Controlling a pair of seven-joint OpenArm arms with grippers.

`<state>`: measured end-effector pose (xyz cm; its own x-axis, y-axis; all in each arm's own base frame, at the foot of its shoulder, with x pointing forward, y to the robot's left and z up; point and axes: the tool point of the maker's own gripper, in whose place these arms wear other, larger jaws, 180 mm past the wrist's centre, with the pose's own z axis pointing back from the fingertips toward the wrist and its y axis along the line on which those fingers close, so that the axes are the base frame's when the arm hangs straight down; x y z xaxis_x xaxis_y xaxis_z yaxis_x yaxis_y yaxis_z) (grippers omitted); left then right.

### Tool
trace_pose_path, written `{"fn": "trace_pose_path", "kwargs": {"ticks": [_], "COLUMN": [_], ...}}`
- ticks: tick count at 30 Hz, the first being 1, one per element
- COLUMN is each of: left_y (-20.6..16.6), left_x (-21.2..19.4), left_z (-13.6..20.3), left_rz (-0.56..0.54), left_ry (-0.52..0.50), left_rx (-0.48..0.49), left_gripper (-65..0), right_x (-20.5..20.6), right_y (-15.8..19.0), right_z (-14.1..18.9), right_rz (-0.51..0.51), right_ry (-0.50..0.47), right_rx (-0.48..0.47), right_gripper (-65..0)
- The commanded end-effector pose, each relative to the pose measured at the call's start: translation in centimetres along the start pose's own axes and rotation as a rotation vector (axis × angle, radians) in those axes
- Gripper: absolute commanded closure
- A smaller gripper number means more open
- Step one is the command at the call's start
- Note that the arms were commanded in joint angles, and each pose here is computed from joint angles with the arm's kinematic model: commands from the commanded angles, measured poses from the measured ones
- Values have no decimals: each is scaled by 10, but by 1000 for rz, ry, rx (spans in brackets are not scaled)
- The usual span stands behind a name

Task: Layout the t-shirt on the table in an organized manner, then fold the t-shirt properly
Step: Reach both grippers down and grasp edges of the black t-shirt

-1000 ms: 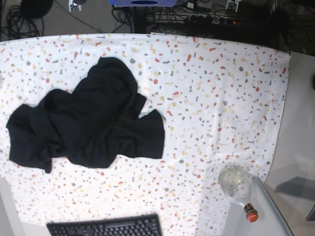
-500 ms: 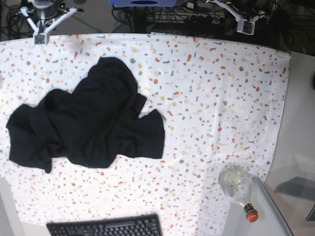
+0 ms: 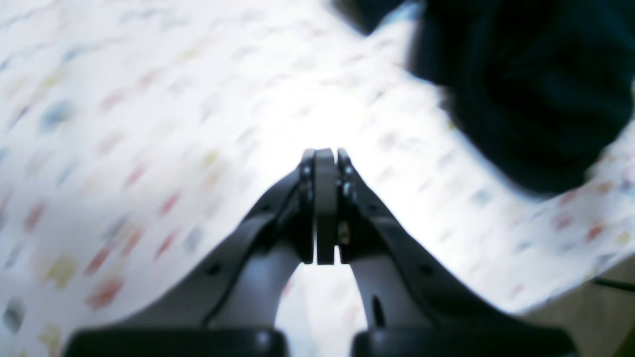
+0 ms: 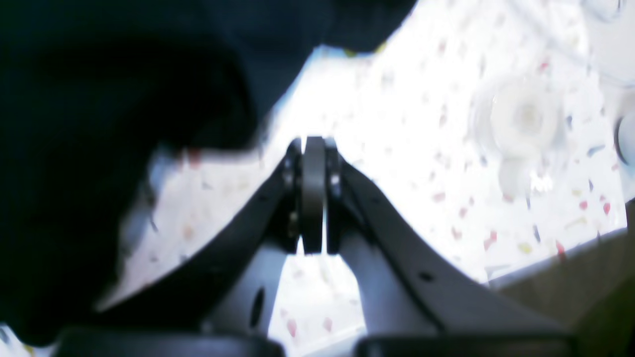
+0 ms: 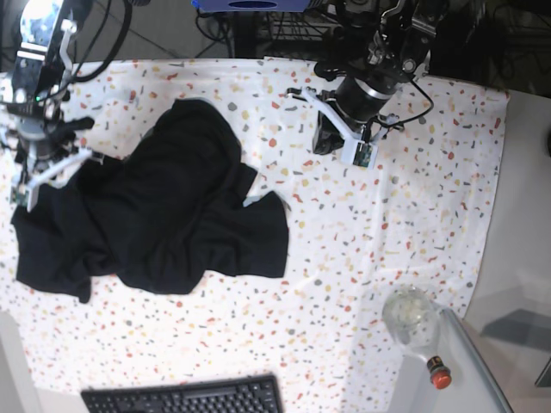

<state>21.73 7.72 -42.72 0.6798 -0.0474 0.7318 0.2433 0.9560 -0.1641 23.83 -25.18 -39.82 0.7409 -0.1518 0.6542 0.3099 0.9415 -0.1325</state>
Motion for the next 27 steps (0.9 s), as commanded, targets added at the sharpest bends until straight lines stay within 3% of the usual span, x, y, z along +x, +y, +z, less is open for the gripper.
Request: {"fn": "trace_pose_path", "kwargs": {"ticks": [1, 3, 5, 9, 16, 19, 23, 25, 27], "left_y": [-6, -16, -27, -51, -78, -87, -82, -75, -53], "left_x": [7, 8, 4, -5, -15, -23, -27, -23, -15], "left_z": [-6, -19, -29, -48, -78, -91, -104, -106, -108], "left_rz": [11, 6, -8, -52, -18, 0, 1, 2, -29], "left_ry": [-22, -15, 6, 48, 104, 141, 171, 165, 154], "left_rx": [-11, -36, -65, -123, -151, -154, -137, -125, -94], "left_gripper": [-110, -209, -255, -280, -278, -230, 0, 0, 0], "right_x": [28, 41, 53, 69, 87, 85, 81, 81, 82], "right_y": [-14, -24, -34, -57, -88, -92, -56, -46, -39], "right_z": [-7, -27, -44, -84, -129, -143, -152, -152, -151], "right_rz": [11, 18, 25, 26, 1, 10, 72, 92, 106], "right_ry": [-59, -47, -42, -21, -39, -26, -28, -31, -33], "right_rx": [-33, -49, -65, -100, -139, -111, 83, 134, 171], "right_gripper": [-176, -317, -392, -408, -411, -410, -390, -327, -203]}}
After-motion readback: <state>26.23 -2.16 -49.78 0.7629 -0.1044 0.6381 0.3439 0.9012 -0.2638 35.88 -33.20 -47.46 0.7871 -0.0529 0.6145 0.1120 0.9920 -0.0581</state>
